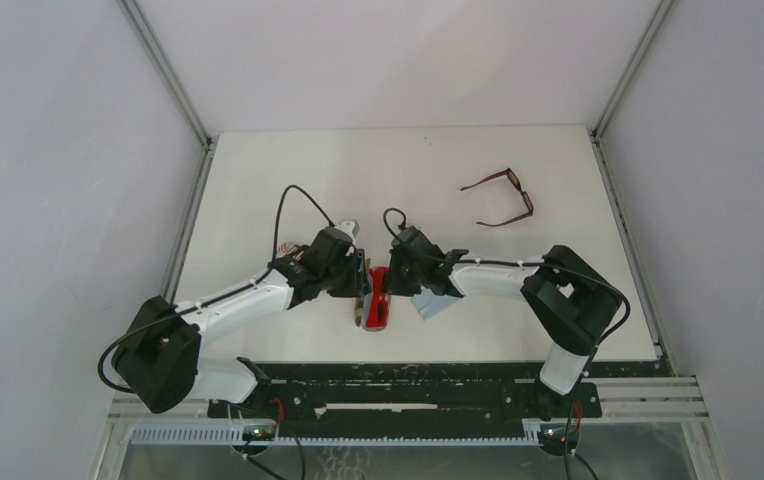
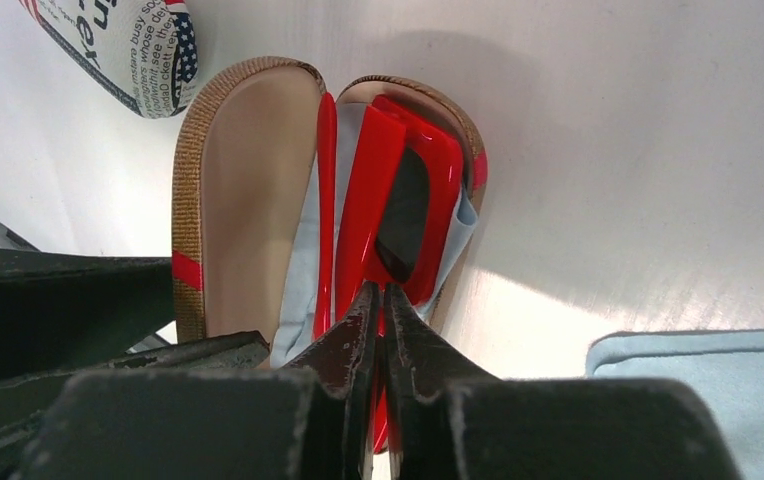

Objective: Organize the sunglasses
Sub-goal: Place the sunglasses in the sunglasses case.

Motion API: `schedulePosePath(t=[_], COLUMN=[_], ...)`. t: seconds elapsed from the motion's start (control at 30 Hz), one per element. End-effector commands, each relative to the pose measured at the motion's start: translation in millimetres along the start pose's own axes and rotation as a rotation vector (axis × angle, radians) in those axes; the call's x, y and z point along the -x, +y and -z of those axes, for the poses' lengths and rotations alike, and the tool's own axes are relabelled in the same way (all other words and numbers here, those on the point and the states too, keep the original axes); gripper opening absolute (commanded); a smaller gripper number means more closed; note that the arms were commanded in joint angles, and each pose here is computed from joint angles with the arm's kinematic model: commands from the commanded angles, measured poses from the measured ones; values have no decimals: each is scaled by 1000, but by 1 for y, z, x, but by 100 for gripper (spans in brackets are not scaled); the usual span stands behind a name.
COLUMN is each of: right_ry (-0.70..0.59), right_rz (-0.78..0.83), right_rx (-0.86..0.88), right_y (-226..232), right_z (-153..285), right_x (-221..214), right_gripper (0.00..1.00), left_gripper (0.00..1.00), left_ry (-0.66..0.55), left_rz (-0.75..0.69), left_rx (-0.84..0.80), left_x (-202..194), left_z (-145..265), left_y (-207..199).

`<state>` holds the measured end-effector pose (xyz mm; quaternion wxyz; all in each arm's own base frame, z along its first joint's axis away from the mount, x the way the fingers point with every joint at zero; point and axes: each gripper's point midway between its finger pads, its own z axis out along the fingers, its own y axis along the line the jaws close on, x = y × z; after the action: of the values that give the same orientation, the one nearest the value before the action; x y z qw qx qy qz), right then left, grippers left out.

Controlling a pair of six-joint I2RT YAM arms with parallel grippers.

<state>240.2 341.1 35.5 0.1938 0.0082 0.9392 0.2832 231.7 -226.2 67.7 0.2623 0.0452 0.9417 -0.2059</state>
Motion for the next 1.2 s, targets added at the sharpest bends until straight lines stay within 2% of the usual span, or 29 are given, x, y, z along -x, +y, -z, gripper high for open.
schedulePosePath(t=[0.0,0.27,0.77,1.17], right_ry=[4,15,-35,44], right_rz=[38,50,76,70], right_rx=[11,-26,-11,-21], right_y=[11,5,13,5], right_z=[-4,-6,21,3], right_x=[2,-3,8,-12], right_gripper=[2,2,6,6], left_gripper=[43,43,43,43], left_ry=[-46,-47,-47,-48], left_rz=[-2,0,-3,-3], left_rx=[-81,-67,-48,-59], left_x=[22,19,19,21], left_z=[9,8,8,9], left_y=[-26,-22,-19,-22])
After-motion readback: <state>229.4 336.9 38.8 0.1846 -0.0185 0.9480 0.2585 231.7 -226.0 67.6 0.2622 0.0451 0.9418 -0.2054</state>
